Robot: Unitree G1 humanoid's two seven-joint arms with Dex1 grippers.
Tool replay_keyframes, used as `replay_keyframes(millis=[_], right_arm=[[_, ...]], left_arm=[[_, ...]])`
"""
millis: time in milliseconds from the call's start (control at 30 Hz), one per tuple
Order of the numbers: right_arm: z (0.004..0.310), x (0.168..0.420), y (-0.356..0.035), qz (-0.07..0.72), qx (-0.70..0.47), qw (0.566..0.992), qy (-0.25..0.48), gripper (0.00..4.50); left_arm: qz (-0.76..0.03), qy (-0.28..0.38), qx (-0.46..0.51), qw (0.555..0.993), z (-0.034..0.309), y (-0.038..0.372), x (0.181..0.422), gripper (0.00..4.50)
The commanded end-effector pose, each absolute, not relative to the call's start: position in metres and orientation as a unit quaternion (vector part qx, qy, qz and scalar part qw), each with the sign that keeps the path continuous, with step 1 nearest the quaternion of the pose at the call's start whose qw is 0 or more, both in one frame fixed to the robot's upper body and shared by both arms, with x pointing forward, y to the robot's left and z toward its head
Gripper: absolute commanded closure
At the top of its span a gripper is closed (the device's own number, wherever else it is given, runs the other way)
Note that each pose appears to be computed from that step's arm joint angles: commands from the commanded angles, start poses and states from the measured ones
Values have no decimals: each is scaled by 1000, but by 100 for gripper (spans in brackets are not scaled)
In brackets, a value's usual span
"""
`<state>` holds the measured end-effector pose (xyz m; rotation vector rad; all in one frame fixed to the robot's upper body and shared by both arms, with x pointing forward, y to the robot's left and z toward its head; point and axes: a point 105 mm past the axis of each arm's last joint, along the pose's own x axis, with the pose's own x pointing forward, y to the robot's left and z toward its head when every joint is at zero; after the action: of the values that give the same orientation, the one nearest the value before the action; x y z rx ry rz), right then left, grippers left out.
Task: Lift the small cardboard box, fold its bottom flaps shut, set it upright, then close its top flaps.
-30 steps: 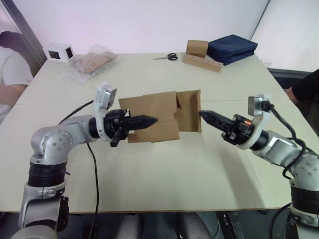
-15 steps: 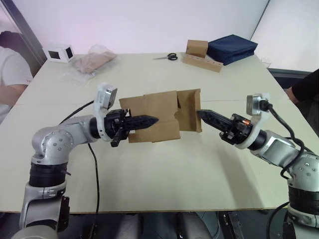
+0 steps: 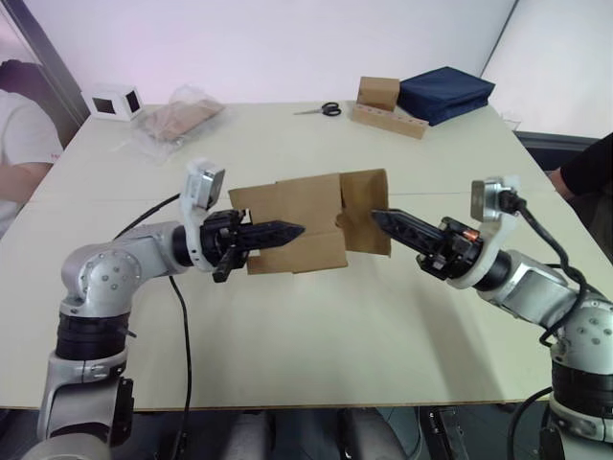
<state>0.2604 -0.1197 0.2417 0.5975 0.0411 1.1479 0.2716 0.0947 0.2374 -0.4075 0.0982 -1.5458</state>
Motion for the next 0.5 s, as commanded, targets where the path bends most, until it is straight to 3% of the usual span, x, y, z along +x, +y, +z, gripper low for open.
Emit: replay_keyframes(millis=[33,500], right_arm=[[261,242,-113,564,264,782,-6,291],[262,244,-120,551,265,791,3,291]], left_arm=[[-690,26,-176,701,244,97,273,450],[-696,24,-179,695,247,93,270,450]])
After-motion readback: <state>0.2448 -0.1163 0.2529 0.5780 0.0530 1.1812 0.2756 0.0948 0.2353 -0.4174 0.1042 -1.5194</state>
